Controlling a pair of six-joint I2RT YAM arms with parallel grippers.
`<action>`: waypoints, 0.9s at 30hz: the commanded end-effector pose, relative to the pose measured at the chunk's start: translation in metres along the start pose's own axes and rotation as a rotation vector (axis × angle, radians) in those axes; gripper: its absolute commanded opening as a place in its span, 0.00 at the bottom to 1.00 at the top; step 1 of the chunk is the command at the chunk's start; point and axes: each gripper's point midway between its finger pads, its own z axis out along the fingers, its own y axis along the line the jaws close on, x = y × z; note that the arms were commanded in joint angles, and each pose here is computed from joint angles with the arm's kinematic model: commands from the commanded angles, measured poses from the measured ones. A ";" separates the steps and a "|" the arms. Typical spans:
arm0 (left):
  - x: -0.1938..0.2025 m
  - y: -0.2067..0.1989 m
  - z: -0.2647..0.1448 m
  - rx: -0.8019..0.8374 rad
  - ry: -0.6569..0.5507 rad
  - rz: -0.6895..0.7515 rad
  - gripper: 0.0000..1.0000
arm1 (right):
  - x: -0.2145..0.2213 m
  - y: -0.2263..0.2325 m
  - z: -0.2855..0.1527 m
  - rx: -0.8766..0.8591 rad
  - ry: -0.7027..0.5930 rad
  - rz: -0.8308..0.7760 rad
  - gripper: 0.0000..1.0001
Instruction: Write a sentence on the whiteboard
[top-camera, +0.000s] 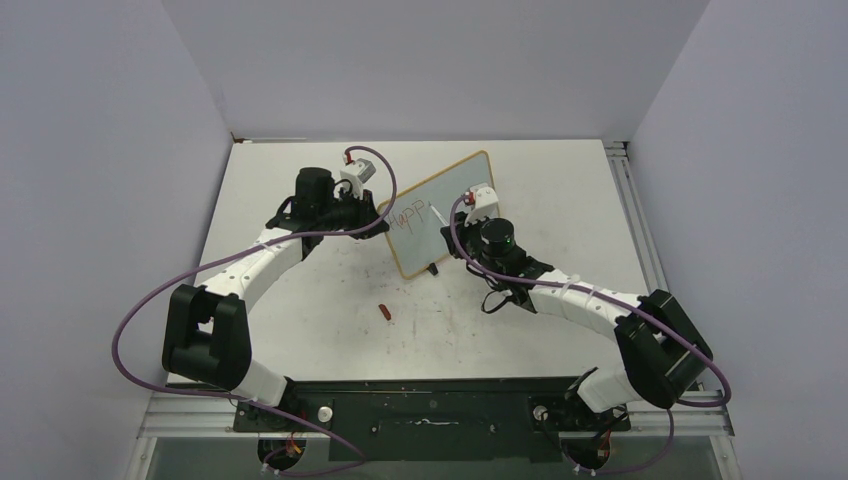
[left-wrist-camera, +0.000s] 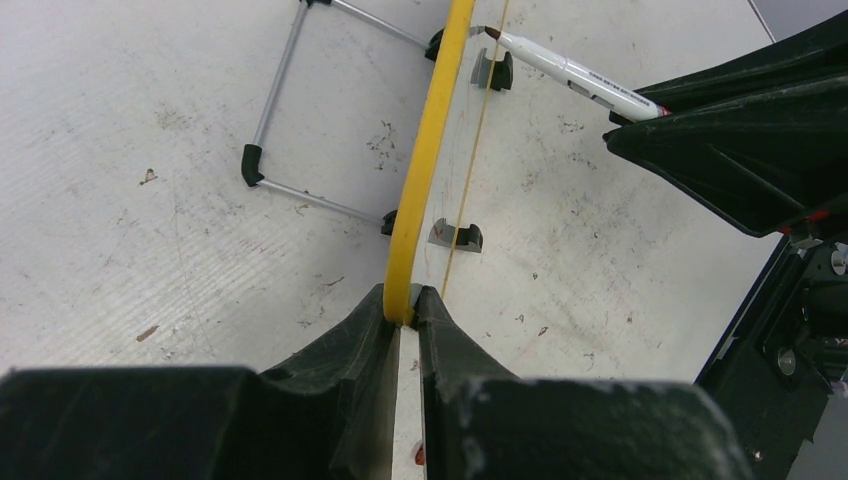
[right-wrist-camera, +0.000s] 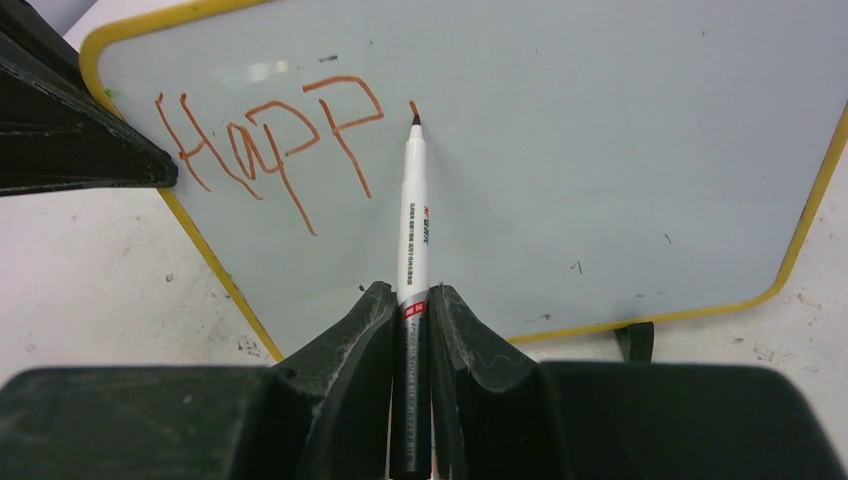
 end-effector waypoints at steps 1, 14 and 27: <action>-0.011 -0.010 -0.007 0.004 -0.013 0.042 0.00 | 0.001 0.000 -0.005 0.008 -0.017 0.017 0.05; -0.011 -0.009 -0.008 0.000 -0.014 0.042 0.00 | -0.021 0.010 -0.014 -0.002 -0.066 0.016 0.05; -0.012 -0.010 -0.008 0.001 -0.017 0.044 0.00 | -0.052 0.018 -0.006 -0.001 -0.127 -0.018 0.05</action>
